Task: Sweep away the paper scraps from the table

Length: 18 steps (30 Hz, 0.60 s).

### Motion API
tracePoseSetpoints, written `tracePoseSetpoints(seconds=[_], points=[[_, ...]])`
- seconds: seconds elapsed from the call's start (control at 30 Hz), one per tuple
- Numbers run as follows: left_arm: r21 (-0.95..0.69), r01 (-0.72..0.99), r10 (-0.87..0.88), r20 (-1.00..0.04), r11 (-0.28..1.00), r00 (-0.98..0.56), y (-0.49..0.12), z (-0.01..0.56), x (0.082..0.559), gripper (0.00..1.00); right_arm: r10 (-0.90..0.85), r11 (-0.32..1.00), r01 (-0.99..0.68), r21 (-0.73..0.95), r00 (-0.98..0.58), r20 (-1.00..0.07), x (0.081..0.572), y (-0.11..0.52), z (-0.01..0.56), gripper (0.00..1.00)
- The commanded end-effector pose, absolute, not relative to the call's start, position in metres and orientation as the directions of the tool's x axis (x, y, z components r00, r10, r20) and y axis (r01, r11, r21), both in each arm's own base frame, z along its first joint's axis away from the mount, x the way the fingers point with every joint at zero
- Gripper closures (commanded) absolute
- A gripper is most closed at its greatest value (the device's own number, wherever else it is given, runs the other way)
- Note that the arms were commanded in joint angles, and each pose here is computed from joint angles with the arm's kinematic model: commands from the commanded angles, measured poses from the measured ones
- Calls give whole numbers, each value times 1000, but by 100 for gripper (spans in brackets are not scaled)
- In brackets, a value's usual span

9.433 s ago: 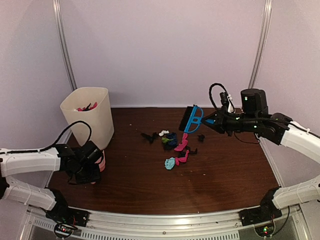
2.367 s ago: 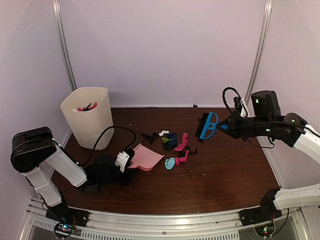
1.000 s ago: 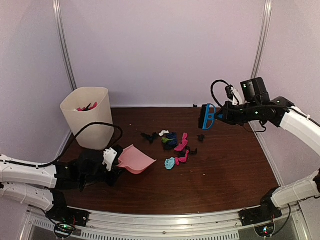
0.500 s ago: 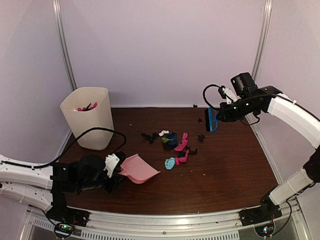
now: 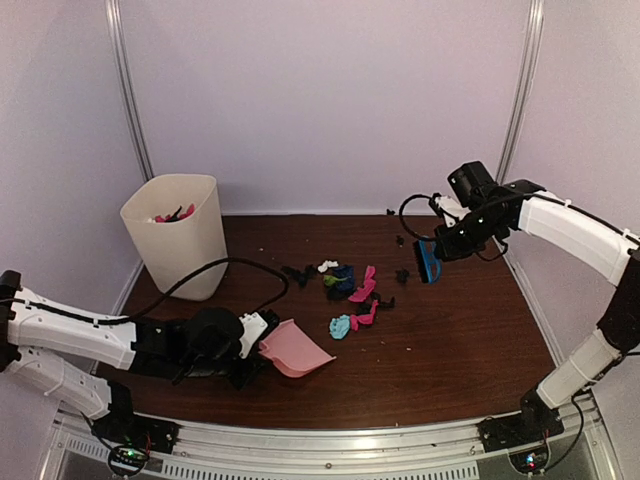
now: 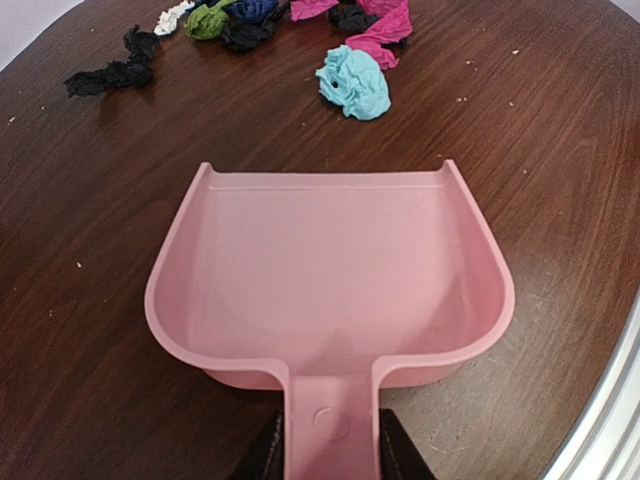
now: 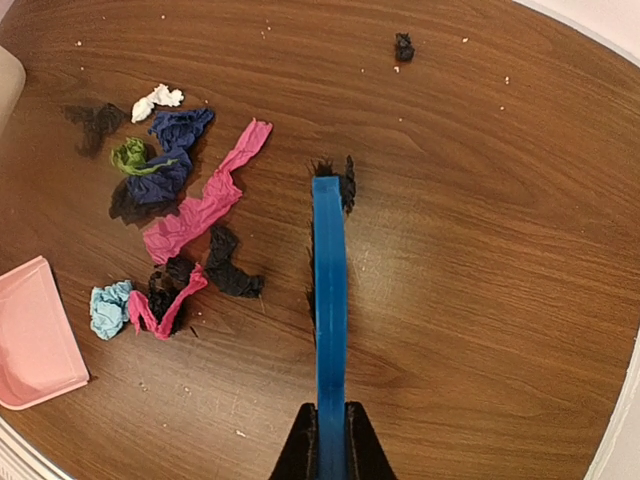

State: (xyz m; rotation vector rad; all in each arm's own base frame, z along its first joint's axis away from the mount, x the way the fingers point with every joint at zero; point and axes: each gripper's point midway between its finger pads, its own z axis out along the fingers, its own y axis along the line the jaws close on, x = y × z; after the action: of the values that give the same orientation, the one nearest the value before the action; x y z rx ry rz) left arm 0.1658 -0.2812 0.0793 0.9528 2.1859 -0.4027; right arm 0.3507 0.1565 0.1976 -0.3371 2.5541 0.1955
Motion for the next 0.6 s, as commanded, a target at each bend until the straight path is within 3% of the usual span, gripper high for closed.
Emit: tracePoseSetpoints(seconds=[0.0,0.13,0.57], points=[[-17,754,489,-751,657,-443,-304,97,171,100,-236,948,-314,60,-814,-531,362,162,189,100],[-19,774,505,-748,633,-431,-312,95,170,100,-256,936,-345,75,-808,-530,368,179,181,100],[-16,786,565,-687,618,-458,-312,87,165,100,-373,923,-379,-58,-850,-371,370,198,124,100]])
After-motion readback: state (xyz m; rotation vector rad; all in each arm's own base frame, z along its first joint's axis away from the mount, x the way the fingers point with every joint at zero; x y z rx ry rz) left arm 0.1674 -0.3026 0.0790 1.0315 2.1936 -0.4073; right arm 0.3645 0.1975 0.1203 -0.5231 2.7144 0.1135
